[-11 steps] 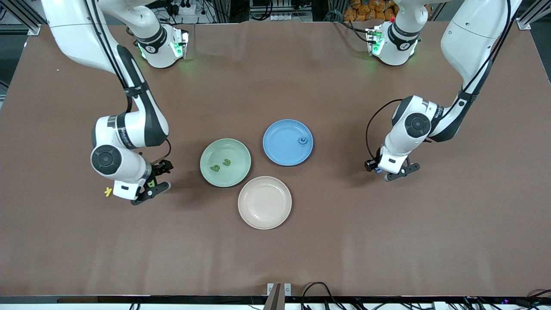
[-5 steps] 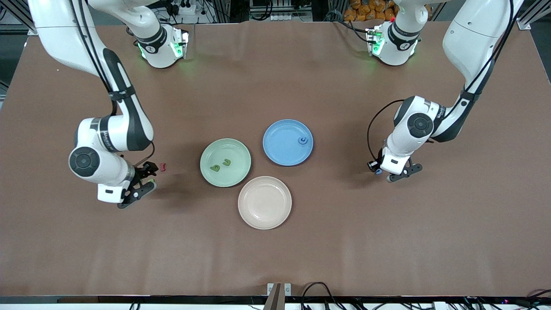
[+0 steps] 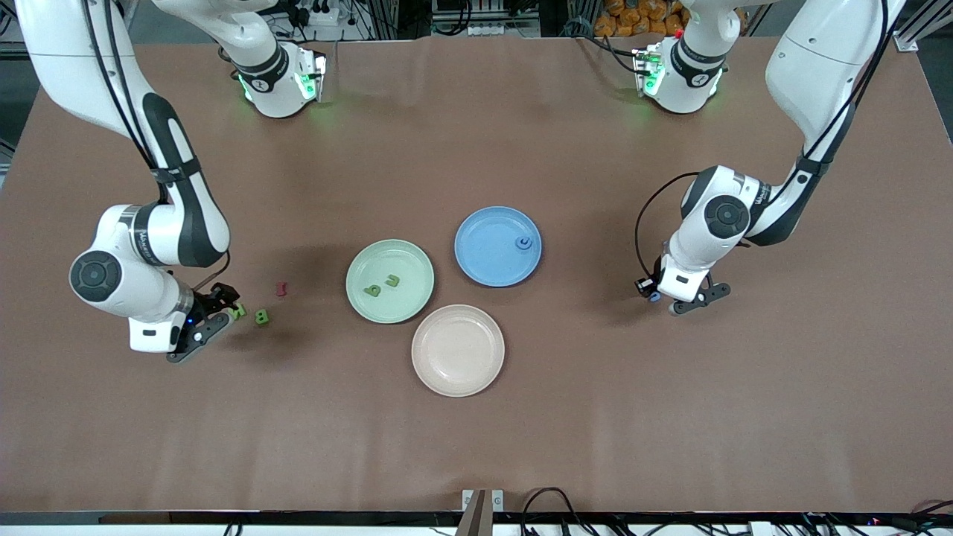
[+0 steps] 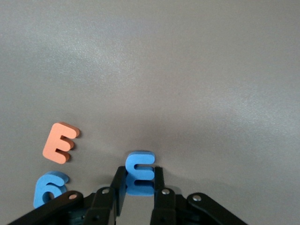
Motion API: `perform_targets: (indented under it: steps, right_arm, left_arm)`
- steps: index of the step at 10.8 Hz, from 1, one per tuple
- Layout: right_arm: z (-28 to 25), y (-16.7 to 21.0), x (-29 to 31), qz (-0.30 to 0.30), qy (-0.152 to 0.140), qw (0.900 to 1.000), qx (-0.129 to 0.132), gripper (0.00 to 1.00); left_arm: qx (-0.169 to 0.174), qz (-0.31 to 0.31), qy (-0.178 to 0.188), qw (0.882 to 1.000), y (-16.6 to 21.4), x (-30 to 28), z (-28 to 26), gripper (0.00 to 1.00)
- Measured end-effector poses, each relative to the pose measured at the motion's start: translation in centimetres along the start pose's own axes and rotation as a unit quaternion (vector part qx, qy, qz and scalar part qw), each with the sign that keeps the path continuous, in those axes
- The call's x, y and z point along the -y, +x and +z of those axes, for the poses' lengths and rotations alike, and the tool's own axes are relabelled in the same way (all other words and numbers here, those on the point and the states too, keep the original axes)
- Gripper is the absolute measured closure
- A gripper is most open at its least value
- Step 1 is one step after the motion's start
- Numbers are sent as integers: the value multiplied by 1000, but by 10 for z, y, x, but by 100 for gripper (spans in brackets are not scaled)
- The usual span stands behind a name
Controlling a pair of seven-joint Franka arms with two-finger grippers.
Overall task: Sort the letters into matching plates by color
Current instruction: 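Grasp the blue E with the left gripper while the right gripper returns, then carry the blue E to the blue plate while the right gripper grasps N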
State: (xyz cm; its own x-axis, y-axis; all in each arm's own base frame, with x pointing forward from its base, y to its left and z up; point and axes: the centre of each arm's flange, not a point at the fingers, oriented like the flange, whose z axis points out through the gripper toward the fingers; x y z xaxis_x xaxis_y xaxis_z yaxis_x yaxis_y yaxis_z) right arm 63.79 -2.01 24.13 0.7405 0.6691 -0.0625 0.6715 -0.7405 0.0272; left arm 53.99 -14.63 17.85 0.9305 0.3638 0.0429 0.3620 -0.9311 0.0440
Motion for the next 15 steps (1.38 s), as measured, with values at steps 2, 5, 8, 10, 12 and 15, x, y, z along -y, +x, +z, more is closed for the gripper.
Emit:
perform_targets:
  steps: [2,5,8,10,12,15]
  right_arm:
    - [15,-10,2,1,-2,1000,-14,0]
    - [34,-16,14,-1,-13,999,-32,0]
    - [53,-33,19,-4,-9,999,-34,0]
    - [54,-36,17,-4,-9,999,-35,0]
    - [53,-36,17,-4,-13,999,-39,0]
    - [55,-37,18,-5,-14,999,-41,0]
  left_arm:
    - [0,1,0,1000,0,-1,0,73]
    - [0,5,-2,1000,-2,-5,-1,73]
    - [-1,11,-6,1000,-5,-13,-4,73]
    - [-1,11,-10,1000,-11,-22,-5,73]
    - [-3,13,-14,1000,-22,-41,-8,73]
    - [-4,13,-18,1000,-38,-63,-11,73]
